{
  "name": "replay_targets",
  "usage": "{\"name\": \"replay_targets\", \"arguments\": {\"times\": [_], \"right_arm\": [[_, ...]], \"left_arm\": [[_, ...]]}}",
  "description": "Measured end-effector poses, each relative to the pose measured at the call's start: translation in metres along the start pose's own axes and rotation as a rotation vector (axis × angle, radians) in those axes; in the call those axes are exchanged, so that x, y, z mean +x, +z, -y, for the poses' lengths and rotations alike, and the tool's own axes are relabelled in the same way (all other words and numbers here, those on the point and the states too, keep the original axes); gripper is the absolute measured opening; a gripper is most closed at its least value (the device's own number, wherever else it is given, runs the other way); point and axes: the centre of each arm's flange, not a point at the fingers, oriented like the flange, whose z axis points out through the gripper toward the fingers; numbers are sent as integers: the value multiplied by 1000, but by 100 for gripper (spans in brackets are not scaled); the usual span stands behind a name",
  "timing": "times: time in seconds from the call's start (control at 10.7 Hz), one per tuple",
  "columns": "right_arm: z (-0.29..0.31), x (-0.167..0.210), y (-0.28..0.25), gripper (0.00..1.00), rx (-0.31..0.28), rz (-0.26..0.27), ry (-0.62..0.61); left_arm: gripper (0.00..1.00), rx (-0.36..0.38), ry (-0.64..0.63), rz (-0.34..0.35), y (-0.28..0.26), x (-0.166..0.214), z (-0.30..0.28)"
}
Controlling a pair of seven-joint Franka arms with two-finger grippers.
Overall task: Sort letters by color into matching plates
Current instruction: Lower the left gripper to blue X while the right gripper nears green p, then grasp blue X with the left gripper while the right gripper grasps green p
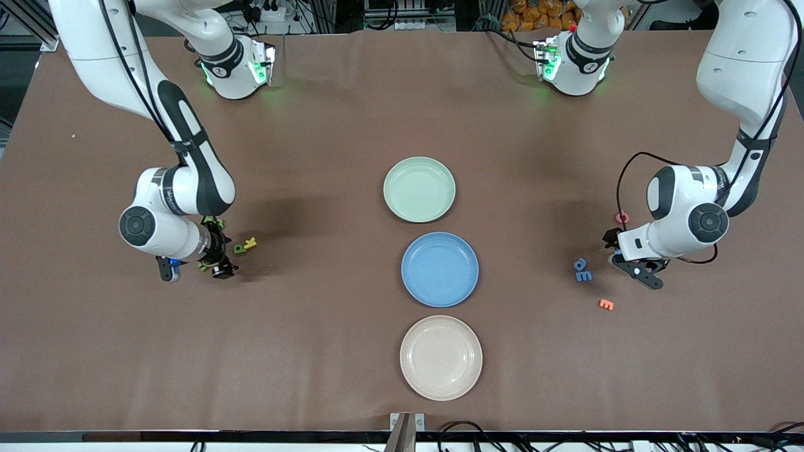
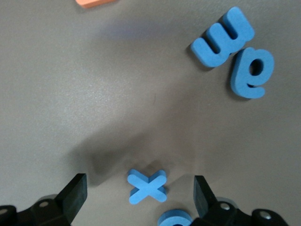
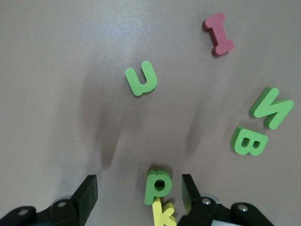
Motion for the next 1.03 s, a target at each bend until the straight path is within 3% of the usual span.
{"name": "replay_targets", "arguments": {"times": [0.47,1.03], "right_arm": [[-5,-7,11,75,-18,19,6],[-9,-8,11,67,-23,22,7]], "left_arm": [[100,16,-14,-41,11,-9,3],[100,16,-16,-41,11,-13,2]]}}
